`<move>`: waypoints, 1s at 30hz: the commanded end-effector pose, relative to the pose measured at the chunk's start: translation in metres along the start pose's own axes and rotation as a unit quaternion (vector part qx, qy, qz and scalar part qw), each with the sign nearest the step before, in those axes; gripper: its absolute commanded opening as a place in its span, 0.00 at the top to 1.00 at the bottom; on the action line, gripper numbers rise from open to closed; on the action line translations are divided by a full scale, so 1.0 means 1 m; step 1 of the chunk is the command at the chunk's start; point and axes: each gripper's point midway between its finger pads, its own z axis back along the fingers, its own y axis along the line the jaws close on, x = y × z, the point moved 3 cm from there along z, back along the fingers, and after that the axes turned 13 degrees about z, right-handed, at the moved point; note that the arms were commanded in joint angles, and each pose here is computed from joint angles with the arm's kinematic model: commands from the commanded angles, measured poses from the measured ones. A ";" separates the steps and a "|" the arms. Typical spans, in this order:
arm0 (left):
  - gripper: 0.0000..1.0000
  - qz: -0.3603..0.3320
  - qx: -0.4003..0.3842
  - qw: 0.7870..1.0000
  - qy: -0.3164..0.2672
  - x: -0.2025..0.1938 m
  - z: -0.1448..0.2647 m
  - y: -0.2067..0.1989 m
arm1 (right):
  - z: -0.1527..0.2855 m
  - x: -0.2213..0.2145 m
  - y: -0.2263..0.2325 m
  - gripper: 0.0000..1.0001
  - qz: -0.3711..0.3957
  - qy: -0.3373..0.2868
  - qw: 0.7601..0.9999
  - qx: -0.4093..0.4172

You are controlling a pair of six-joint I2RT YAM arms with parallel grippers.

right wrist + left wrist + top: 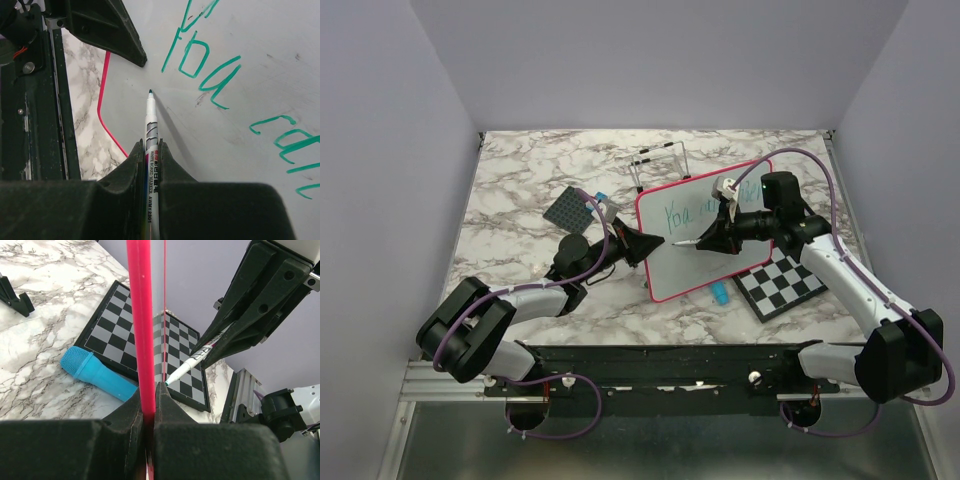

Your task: Write a sentence on the whiteboard

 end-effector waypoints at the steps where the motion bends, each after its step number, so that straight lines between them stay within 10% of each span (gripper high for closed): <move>1: 1.00 -0.017 0.024 0.999 0.030 -0.018 0.005 0.015 | -0.004 -0.004 -0.004 0.99 -0.002 0.005 1.000 -0.005; 30: 1.00 -0.019 0.023 0.999 0.026 -0.016 0.003 0.015 | -0.002 -0.022 0.002 0.99 -0.013 0.044 0.999 0.001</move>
